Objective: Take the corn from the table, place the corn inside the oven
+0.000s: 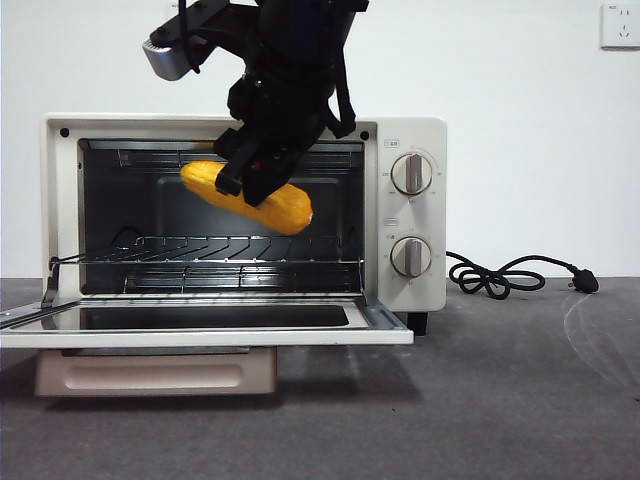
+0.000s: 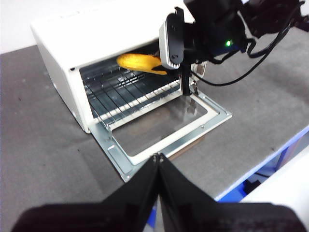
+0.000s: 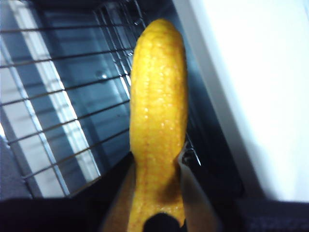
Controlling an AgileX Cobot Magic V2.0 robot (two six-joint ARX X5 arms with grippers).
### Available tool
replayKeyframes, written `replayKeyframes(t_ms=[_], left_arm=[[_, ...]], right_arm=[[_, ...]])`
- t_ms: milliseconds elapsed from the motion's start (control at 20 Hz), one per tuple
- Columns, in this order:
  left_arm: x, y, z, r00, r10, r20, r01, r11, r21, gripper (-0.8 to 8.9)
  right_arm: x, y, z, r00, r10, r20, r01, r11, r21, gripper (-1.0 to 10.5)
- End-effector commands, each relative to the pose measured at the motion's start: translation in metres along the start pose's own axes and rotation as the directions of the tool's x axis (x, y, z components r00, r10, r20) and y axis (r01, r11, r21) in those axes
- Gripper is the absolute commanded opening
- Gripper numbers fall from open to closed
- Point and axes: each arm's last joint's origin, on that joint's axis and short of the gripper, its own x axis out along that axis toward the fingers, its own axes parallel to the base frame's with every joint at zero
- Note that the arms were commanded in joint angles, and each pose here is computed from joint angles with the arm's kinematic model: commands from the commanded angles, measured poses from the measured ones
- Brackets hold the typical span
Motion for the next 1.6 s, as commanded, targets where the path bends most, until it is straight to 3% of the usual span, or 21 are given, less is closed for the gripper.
replayKeyframes(t_ms=[50,850,1200,1600], left_arm=[[0.004,0.0,-0.003,1.0,-0.003,-0.011,0.003,1.0,-0.008,-0.06],[0.006,0.0,-0.003,1.0,-0.003,-0.016,0.003,1.0,-0.007,-0.06],[0.006,0.0,-0.001,1.0,0.003,-0.002,-0.003,1.0,-0.006,-0.06],[0.008,0.004,0.009,0.991,0.105,0.079,-0.107,0.994,0.016,-0.06]], right_arm=[[0.005,0.004,0.0,1.0,0.01,0.001,-0.01,1.0,-0.007,2.6],[0.003,0.008,0.0,0.999,0.029,-0.017,-0.028,0.999,0.031,3.2],[-0.01,0.027,0.013,0.999,0.05,-0.017,-0.05,0.999,0.019,3.2],[-0.042,0.056,0.036,0.994,0.104,0.039,-0.106,0.993,0.049,3.1]])
